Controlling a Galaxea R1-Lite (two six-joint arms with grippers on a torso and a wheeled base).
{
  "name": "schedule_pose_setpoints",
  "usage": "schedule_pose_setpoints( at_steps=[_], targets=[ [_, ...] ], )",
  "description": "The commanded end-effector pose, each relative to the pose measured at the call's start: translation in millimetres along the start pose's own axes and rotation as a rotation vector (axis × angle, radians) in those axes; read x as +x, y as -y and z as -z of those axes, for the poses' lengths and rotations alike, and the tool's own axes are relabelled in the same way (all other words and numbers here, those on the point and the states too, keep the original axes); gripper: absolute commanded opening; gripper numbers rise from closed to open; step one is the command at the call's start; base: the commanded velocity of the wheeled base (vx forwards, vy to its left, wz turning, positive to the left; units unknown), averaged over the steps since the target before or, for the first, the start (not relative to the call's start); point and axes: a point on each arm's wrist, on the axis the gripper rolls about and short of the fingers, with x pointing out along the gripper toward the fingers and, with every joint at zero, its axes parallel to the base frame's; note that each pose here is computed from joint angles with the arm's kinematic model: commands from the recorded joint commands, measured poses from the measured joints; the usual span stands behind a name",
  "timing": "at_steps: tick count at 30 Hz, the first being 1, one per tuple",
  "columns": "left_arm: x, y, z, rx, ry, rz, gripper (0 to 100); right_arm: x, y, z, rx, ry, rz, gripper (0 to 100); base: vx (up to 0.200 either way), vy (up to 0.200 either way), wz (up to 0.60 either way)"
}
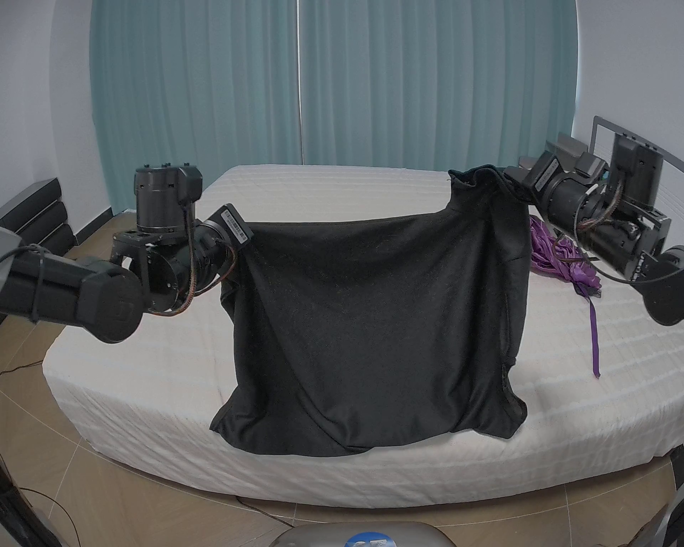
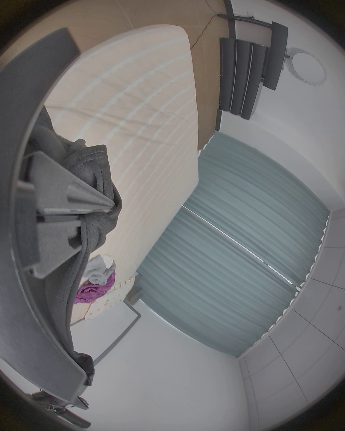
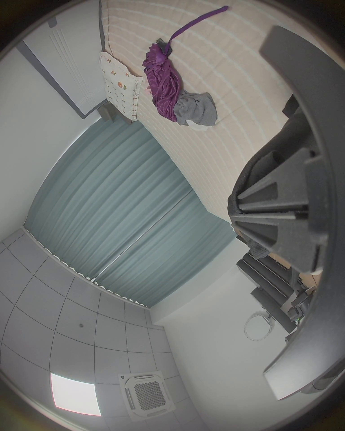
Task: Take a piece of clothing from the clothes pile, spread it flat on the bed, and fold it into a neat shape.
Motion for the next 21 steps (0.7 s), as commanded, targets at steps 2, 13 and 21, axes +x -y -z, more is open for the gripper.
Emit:
schedule_pose_setpoints(
  at_steps=[2,13,21],
  targets=[
    [33.9,-13.8,22.7,0.017,-0.050,-0.058,0,35.3,24.6,27.6,-0.006,-0.035,0.052,0,0.000,0.000,0.00],
    [62.8,-15.2,22.8,0.011,-0.026,-0.067,0,48.7,38.8,38.9,-0.008,-0.039,0.078,0,0.182,0.000,0.00],
    [94.1,-27.8,35.3,0.016,-0.047,-0.084,0,70.0,60.0,54.7,-0.011,-0.067,0.121,0,0.200,0.000,0.00]
  ],
)
